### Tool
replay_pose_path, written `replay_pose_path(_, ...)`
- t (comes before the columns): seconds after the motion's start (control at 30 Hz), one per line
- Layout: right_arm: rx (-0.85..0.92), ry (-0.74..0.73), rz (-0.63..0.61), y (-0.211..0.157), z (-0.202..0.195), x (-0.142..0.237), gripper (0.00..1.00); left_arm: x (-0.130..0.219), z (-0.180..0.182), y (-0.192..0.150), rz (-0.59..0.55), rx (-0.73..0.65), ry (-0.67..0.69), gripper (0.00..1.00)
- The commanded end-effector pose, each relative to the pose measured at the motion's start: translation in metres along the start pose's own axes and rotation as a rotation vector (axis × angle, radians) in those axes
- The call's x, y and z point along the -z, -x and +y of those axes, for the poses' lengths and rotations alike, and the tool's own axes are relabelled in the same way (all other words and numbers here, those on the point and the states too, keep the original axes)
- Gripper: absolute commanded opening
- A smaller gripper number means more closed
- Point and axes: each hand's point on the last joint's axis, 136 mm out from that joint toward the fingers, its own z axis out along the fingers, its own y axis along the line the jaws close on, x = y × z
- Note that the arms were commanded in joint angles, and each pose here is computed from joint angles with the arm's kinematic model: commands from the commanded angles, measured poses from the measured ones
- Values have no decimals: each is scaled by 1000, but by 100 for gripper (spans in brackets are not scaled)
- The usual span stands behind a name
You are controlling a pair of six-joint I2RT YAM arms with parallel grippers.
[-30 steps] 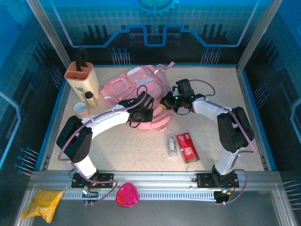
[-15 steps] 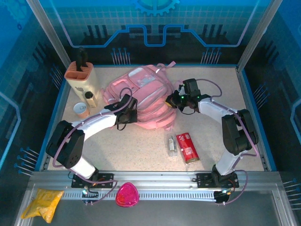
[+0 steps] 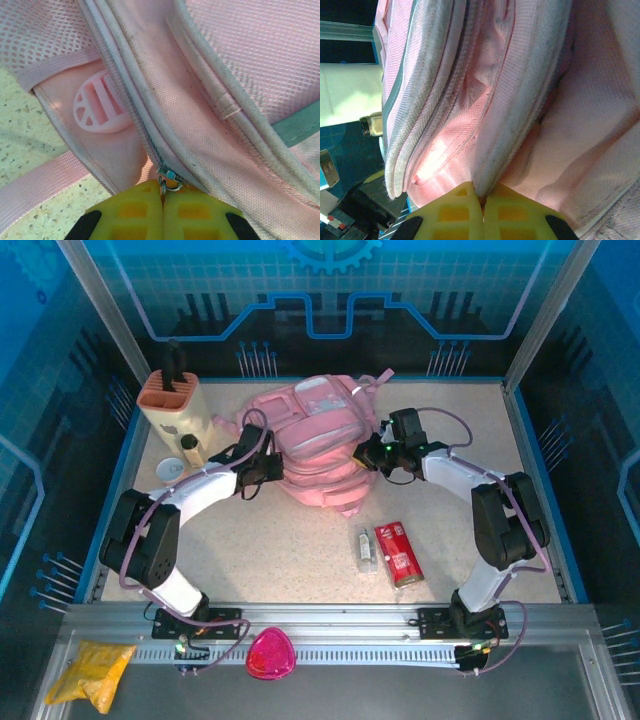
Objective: Pack the student bag
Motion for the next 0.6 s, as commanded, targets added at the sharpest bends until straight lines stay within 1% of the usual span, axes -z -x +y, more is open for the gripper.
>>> replay_pose_path(0.0,10,24,-47,18,11,13,19,6,-15,21,-78,-45,-2,0)
replay_pose_path(0.07,6,41,-15,5,18,12,29,5,-26,16,-71,-63,-23,0)
replay_pose_path(0.17,29,26,41,-31,24,7,51,3,-33,13,-65,-74,-32,0)
replay_pose_path(0.2,28,9,57,-40,24,6,57,2,-34,12,-57,-73,-38,0)
replay_pose_path(0.23,13,-4,66,-47,23,5,60,2,-36,11,-53,-73,-41,0)
replay_pose_path(0.33,-44,24,77,-62,24,-4,62,-1,-36,10,-48,-77,-40,0)
replay_pose_path(0.4,-51,19,81,-67,28,-12,63,-2,-37,9,-45,-79,-41,0)
replay_pose_path(0.5,-60,31,85,-70,37,-26,61,-1,-37,9,-46,-80,-39,0)
replay_pose_path(0.57,-71,15,71,-69,36,-35,59,-1,-38,8,-41,-84,-43,0)
